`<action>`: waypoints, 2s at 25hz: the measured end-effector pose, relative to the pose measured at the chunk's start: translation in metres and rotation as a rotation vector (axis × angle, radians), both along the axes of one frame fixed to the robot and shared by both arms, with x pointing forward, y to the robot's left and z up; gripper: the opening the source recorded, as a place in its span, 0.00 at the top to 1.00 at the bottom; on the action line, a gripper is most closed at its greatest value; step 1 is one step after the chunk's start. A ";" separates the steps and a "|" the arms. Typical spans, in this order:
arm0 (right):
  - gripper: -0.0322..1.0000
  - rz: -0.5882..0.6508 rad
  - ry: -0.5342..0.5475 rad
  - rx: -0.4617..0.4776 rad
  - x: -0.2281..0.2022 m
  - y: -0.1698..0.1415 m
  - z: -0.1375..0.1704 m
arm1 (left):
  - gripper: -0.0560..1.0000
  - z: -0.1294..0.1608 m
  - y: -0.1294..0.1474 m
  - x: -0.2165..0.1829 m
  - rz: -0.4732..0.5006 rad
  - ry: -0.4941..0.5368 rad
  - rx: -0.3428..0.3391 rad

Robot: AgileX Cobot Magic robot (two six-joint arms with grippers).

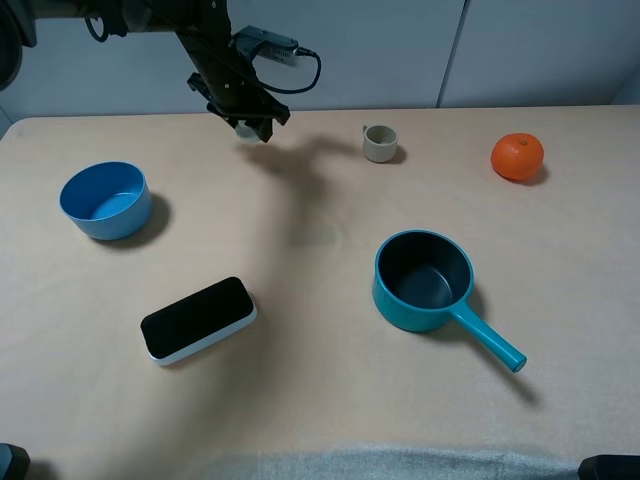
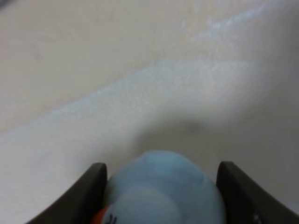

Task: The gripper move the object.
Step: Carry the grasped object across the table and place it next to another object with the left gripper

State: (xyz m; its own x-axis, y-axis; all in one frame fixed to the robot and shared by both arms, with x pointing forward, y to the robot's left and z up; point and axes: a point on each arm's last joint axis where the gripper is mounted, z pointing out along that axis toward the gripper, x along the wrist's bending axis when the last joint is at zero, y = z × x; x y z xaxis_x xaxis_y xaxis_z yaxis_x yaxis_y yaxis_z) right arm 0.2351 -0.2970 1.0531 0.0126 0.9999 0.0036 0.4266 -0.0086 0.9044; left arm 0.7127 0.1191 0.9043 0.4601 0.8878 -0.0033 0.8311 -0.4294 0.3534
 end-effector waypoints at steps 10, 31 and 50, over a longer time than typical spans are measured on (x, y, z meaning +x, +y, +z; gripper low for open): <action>0.30 0.000 0.000 0.000 0.000 0.000 0.000 | 0.48 0.033 0.001 -0.004 0.010 0.049 0.011; 0.30 0.000 0.000 0.000 0.000 0.000 0.000 | 0.48 0.099 -0.021 -0.042 -0.026 0.085 0.042; 0.30 0.000 0.000 0.000 0.000 0.000 0.000 | 0.49 0.122 -0.085 -0.090 -0.175 0.076 0.054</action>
State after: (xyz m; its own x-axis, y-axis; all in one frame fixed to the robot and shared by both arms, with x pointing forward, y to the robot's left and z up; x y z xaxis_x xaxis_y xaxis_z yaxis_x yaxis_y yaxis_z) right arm 0.2351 -0.2970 1.0531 0.0126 0.9999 0.0036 0.4266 -0.0086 0.9044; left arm 0.6223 0.0340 1.0264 0.6075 0.7943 0.0016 0.7657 -0.5862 0.2648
